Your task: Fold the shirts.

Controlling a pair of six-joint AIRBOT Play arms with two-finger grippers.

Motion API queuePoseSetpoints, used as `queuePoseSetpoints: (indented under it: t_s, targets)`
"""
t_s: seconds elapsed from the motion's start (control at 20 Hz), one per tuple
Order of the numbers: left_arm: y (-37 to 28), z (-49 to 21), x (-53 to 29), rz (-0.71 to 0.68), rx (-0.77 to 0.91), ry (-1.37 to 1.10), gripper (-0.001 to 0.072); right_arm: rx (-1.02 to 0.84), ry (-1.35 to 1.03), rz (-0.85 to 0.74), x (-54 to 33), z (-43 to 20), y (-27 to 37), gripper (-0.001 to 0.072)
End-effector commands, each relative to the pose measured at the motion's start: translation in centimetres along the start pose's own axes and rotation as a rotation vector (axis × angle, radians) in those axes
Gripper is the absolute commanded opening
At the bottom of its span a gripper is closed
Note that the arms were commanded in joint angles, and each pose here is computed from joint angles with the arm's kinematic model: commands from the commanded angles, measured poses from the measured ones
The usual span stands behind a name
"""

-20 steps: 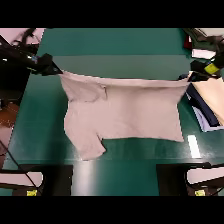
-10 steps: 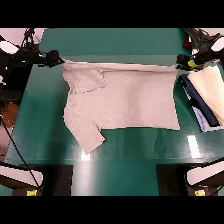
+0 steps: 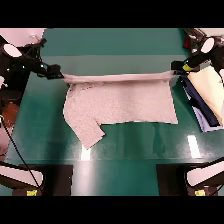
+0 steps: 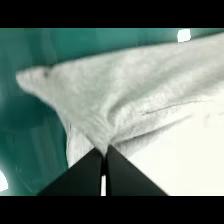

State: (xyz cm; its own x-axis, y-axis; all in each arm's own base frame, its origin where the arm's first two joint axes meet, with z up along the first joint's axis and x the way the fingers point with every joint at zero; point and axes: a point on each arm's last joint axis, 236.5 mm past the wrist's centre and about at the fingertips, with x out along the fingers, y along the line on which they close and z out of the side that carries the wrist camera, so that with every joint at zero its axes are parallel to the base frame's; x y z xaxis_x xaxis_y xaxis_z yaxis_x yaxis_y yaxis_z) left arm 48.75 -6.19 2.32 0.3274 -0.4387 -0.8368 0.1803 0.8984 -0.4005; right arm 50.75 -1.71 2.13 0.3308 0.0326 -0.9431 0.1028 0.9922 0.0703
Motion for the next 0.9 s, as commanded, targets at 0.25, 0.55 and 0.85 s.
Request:
queuePoseSetpoints:
  t_s: [0.25, 0.55, 0.85]
  targets:
    - [1.2, -6.0, 2.8, -0.004, -0.052, 0.172, 0.0021, -0.001, 0.19, -0.009, 3.1, -5.8, 0.1, 0.0015]
    - [0.9, -6.3, 2.7, -0.018, -0.06, 0.188, 0.0549, 0.026, 0.237, 0.07, 3.1, -7.0, 2.0, 0.0298]
    - [1.4, -9.2, -0.7, 0.0, -0.108, 0.305, 0.055, -0.039, 0.408, 0.08, -1.0, -11.2, 0.4, 0.0317]
